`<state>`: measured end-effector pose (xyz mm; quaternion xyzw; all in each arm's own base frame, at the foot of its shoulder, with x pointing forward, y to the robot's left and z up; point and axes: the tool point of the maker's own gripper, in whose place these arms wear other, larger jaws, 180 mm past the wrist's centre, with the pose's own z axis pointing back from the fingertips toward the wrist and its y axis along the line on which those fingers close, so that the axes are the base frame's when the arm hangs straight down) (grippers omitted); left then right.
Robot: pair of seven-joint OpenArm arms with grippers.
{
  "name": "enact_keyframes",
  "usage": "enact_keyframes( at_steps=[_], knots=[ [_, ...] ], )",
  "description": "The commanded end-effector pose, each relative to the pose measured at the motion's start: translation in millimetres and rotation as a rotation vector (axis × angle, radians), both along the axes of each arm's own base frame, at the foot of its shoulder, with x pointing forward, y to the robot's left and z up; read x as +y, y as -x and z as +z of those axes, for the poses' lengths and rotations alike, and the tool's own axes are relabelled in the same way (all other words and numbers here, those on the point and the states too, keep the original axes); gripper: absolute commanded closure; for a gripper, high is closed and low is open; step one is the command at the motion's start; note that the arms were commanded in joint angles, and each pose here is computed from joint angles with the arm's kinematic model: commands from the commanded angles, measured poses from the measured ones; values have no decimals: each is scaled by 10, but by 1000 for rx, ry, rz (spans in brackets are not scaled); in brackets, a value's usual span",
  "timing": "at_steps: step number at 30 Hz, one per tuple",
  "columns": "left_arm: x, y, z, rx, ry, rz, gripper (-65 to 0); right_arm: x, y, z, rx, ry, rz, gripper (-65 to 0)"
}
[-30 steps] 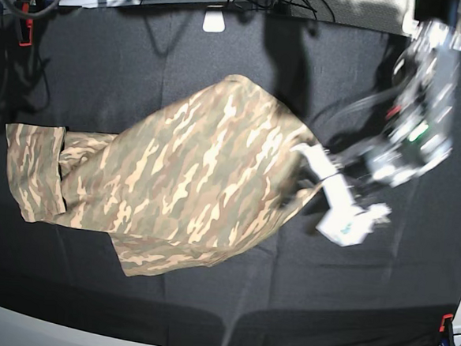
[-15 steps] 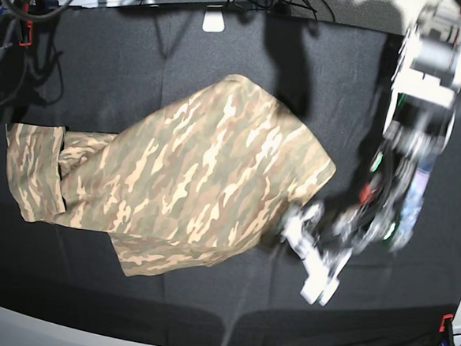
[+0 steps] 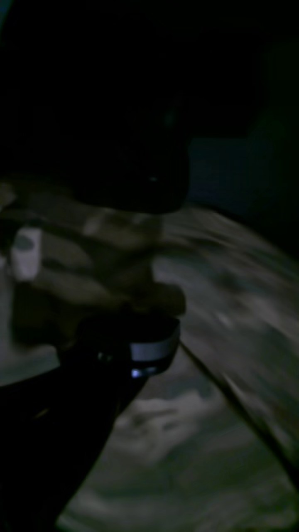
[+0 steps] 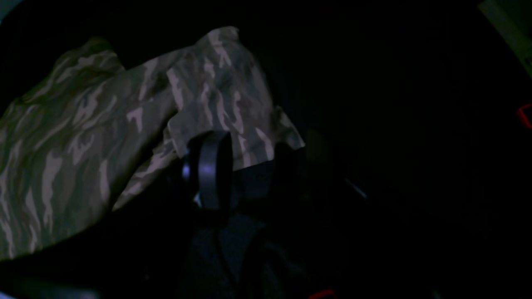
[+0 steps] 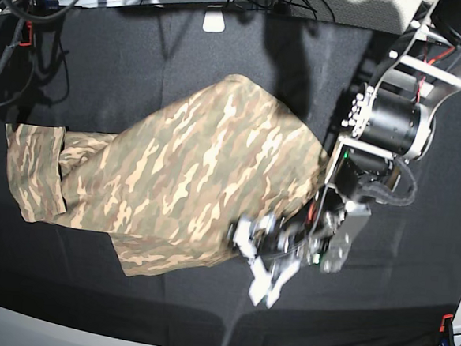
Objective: Layout the t-shirt on the table in an organized manner, then fold the t-shirt properly
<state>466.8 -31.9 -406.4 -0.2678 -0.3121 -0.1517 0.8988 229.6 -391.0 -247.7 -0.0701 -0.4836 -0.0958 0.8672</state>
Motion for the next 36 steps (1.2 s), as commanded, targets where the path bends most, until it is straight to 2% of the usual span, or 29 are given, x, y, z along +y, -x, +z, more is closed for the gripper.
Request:
enact_keyframes(
  at_steps=[1,4,6,8,10,11,16,20,26,31,33,36],
  knots=[
    [-42,-102,152,-21,12,-12,-365,-17,-57,157,-48,33,16,-280],
    [-128,160,12,53,25,-114,-364,-16,-58,156,-48,33,16,-280],
    [-225,268,57,78,75,-179,-317,-16,-58,156,-48,33,16,-280],
    [-281,232,163,73,127,-176,-216,-15,-58,158,-49,32,16,-280],
    [-306,147,280,54,159,-161,-47,8,-74,175,-62,23,26,-280],
    [-309,109,329,45,162,-160,0,19,-81,184,-69,19,31,-280],
    [-188,-95,534,-2,146,-148,0,47,-98,206,-85,9,42,-280],
    [187,-307,649,-36,102,-92,0,47,-99,207,-86,8,43,-280],
    [1363,-700,807,-109,-9,155,0,47,-99,207,-86,8,42,-280],
    [2647,-799,881,-145,-140,480,0,51,-102,210,-88,7,44,-280],
    [2866,-701,853,-94,-147,507,0,96,-129,247,-116,-11,63,-280],
    [2678,-590,920,-51,-11,394,0,212,-195,325,-171,-49,111,-280]
  ],
)
